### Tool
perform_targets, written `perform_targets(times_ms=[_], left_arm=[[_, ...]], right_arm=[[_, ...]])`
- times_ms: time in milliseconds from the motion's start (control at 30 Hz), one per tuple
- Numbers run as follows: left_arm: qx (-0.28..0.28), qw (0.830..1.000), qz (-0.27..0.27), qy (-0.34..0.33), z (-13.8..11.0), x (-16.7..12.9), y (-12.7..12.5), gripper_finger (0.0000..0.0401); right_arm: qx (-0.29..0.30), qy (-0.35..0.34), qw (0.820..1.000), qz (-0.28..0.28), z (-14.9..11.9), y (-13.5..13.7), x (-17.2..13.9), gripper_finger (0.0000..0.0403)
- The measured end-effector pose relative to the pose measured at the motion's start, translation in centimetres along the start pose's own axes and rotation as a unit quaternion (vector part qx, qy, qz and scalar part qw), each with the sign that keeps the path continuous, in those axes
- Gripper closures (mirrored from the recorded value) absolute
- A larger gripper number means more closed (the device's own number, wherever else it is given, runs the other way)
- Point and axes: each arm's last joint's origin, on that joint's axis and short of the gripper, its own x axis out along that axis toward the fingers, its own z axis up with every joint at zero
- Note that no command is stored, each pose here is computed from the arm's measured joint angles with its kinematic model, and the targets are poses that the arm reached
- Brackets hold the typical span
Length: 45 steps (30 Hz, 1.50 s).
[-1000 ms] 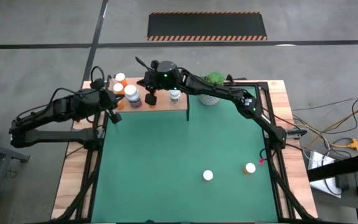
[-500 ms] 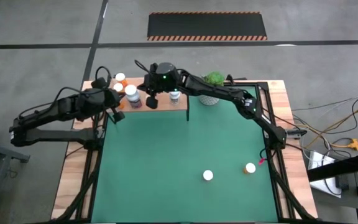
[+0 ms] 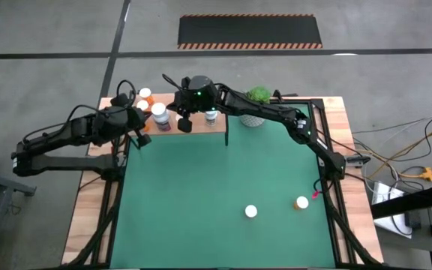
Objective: Pick and place medicine bottles onto shelf by color
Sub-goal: Put the large white pill bottle on the shelf, then adjust the small white pill bottle on the shelf
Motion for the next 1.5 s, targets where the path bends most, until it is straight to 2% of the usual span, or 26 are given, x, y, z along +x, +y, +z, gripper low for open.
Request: perform_targets(times_ms=[167, 333, 633, 800, 967, 1300, 1500], left_arm=[[0.0, 1.0, 0.0, 0.0, 0.0, 0.0, 0.0, 0.0401], [-0.003, 1.0, 0.0, -0.004, 0.0, -0.2, 0.1, 0.0401], [-0.013, 1.0, 0.0, -0.021, 0.1, -0.9, 0.6, 0.0401], [-0.04, 0.994, -0.071, -0.071, 0.5, -1.5, 0.5, 0.0401], [-0.051, 0.979, -0.146, -0.134, 1.5, -1.6, 0.2, 0.0401], [-0.047, 0.954, -0.191, -0.229, 3.8, -1.1, -0.3, 0.0401], [-0.053, 0.949, -0.189, -0.247, 4.2, -1.2, -0.2, 0.0401]], right_arm=[[0.007, 0.009, 1.0, 0.0, -0.2, 0.0, 0.0, 0.0392], [-0.004, 0.033, 0.999, -0.026, -0.3, -0.1, -0.3, 0.0392], [-0.015, 0.061, 0.998, -0.025, 1.5, -0.2, -3.2, 0.0392], [-0.024, 0.109, 0.994, 0.002, 2.4, 0.2, -5.9, 0.0392], [-0.021, 0.165, 0.986, 0.027, 2.9, 1.0, -8.6, 0.0392], [-0.019, 0.213, 0.976, 0.048, 4.1, 1.7, -12.7, 0.0392], [-0.026, 0.246, 0.968, 0.034, 4.0, 0.9, -14.4, 0.0392]])
